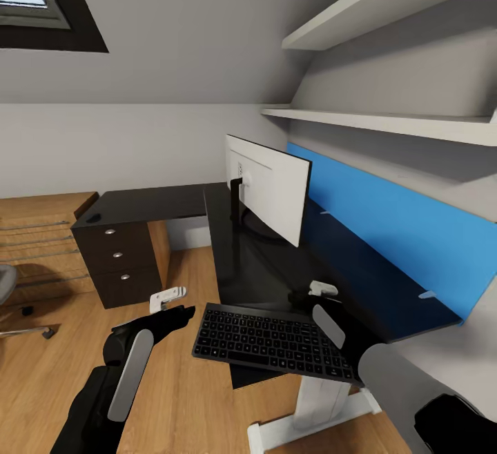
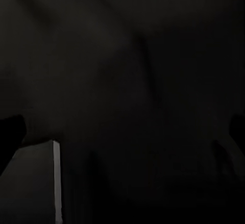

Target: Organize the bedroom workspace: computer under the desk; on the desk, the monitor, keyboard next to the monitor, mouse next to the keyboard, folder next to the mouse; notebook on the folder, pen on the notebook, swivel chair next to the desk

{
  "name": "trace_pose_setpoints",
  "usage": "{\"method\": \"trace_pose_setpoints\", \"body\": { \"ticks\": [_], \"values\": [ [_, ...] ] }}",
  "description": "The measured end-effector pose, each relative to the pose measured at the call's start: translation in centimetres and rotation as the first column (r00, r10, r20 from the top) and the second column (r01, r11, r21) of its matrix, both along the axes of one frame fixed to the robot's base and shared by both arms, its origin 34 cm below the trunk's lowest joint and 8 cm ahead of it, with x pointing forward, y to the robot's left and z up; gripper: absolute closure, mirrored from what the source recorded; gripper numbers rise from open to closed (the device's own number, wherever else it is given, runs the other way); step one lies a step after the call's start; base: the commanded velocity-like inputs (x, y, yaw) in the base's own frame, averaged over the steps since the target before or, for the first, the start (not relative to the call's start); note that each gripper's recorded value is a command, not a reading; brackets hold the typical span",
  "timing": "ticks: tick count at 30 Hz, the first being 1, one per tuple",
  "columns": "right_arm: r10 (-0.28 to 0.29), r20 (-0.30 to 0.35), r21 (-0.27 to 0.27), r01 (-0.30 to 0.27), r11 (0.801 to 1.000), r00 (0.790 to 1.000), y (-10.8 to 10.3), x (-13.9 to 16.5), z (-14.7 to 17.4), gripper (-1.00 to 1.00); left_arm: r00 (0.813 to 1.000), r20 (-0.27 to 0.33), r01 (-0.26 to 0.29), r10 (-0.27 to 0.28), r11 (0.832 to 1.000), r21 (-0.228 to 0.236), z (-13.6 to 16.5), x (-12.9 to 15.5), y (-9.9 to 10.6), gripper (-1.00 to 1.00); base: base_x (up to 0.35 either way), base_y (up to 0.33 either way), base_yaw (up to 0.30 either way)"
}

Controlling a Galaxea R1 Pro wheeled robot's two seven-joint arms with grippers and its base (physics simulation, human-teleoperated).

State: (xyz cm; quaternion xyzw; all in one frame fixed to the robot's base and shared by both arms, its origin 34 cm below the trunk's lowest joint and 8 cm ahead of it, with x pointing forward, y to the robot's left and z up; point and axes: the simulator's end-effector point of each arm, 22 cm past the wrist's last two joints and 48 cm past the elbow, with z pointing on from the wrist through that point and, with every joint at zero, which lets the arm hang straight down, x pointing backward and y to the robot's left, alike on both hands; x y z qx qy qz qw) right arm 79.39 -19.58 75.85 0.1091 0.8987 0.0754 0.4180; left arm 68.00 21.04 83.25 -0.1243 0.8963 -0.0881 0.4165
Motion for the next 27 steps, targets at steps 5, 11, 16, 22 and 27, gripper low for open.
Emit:
{"method": "trace_pose_setpoints", "body": {
  "ticks": [5,11,16,22,27],
  "values": [
    [0.007,-0.010,0.002,-0.007,1.000,1.000,0.19,-0.13,-0.02,-1.00,1.000,0.001,0.001,-0.001,1.000,-0.001,0.03,-0.01,-0.03,-1.00,-0.173,0.000,0.000],
    [0.019,-0.044,0.001,-0.019,1.000,0.999,0.36,-0.63,-0.53,-1.00,1.000,0.001,0.001,-0.001,1.000,-0.001,0.05,-0.02,-0.05,-1.00,-0.034,0.000,0.000],
    [0.020,-0.050,0.002,-0.020,1.000,0.999,0.43,-0.72,-0.67,-1.00,1.000,0.000,0.003,-0.003,1.000,-0.001,0.02,-0.01,-0.12,-1.00,-0.093,0.000,0.000],
    [0.021,-0.050,0.003,-0.020,1.000,0.999,0.45,-0.74,-0.67,-1.00,1.000,0.000,0.003,-0.003,1.000,-0.002,0.03,-0.03,-0.13,-1.00,-0.142,0.000,0.000],
    [0.021,-0.051,0.002,-0.021,1.000,0.998,0.45,-0.73,-0.69,-1.00,1.000,-0.004,0.004,-0.004,1.000,-0.001,-0.12,-0.05,-0.15,-1.00,-0.097,0.000,0.000]
  ]
}}
